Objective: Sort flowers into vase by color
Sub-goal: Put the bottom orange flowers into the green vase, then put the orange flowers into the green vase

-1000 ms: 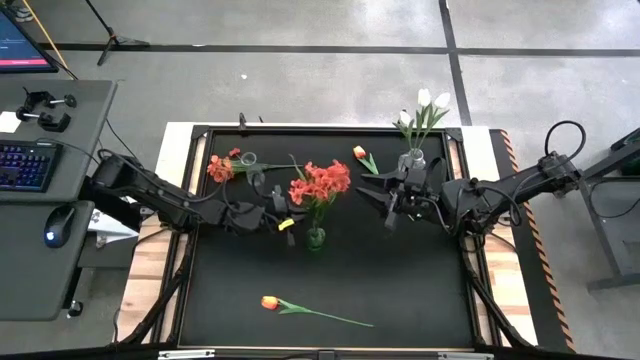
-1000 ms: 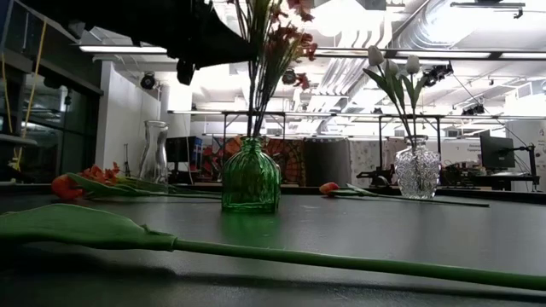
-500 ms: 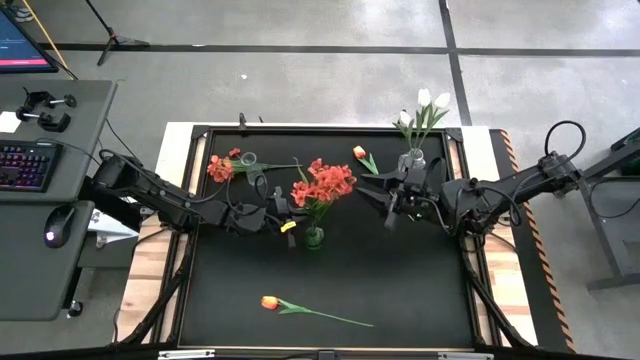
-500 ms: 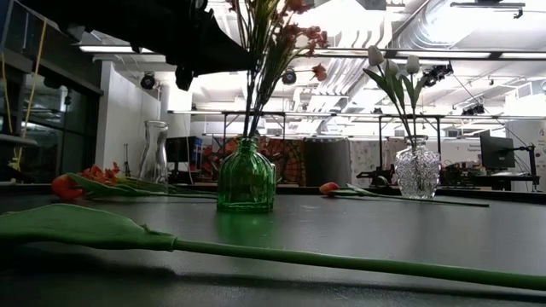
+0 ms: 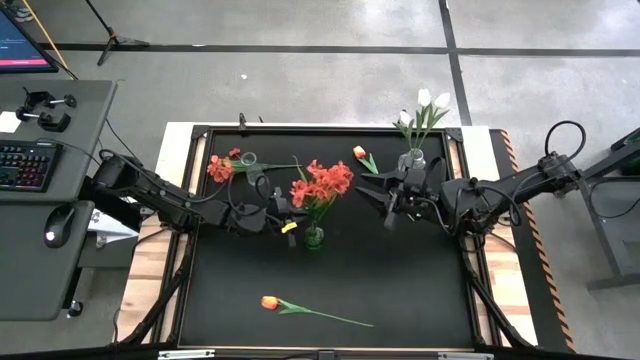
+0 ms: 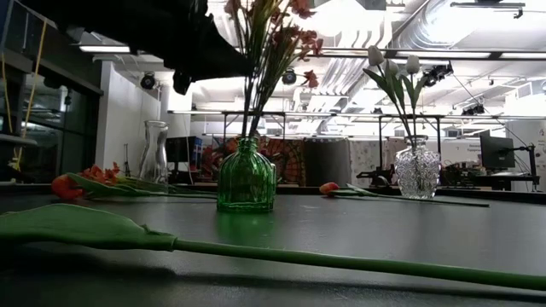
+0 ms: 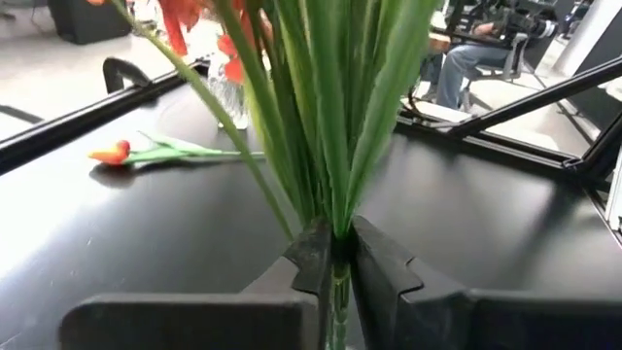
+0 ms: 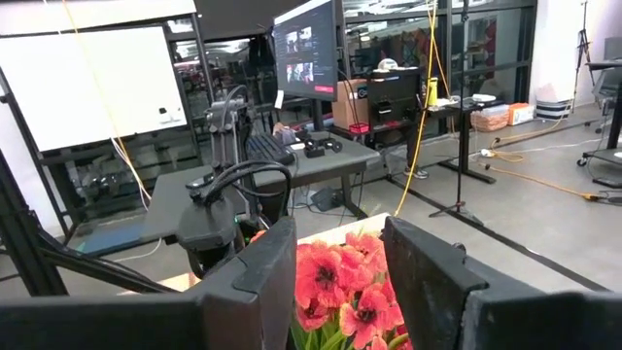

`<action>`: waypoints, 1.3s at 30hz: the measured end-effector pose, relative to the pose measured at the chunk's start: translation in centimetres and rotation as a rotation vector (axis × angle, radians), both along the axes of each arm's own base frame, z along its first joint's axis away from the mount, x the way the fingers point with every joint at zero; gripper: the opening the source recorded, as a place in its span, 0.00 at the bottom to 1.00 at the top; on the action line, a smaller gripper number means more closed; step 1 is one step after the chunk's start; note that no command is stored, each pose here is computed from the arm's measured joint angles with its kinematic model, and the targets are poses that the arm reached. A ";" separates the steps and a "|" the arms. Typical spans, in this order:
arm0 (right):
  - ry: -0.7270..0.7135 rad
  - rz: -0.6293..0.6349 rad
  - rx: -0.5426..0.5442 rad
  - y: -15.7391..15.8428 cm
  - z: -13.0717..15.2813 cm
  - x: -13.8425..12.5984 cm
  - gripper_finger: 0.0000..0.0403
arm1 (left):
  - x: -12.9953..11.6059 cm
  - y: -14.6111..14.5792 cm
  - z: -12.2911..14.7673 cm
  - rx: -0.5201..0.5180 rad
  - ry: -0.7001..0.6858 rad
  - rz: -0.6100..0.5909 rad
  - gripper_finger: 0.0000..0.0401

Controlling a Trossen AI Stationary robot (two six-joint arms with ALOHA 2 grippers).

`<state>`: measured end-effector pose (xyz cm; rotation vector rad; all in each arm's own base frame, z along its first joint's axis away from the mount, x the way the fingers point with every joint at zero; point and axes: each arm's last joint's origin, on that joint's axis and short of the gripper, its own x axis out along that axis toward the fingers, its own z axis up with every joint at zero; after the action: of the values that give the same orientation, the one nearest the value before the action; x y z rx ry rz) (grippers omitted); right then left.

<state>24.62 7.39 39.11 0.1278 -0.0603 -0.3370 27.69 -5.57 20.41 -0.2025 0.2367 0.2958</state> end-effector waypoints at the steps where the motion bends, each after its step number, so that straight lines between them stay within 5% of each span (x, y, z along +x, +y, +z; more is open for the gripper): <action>1: 0.000 0.000 0.000 0.0 0.0 0.0 0.36 | 0.0 0.0 0.0 -0.002 0.004 0.002 0.08; 24: 0.029 -0.001 -0.032 0.0 -0.2 0.0 0.36 | -0.2 -0.2 0.1 -0.129 0.005 -0.072 0.44; 39: 0.014 -0.001 -0.017 0.0 -0.1 0.0 0.36 | -3.0 0.4 2.9 -0.060 0.044 -0.117 0.56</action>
<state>24.63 7.39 39.02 0.1083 -0.0496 -0.3380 24.72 -5.18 23.33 -0.2404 0.3003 0.1776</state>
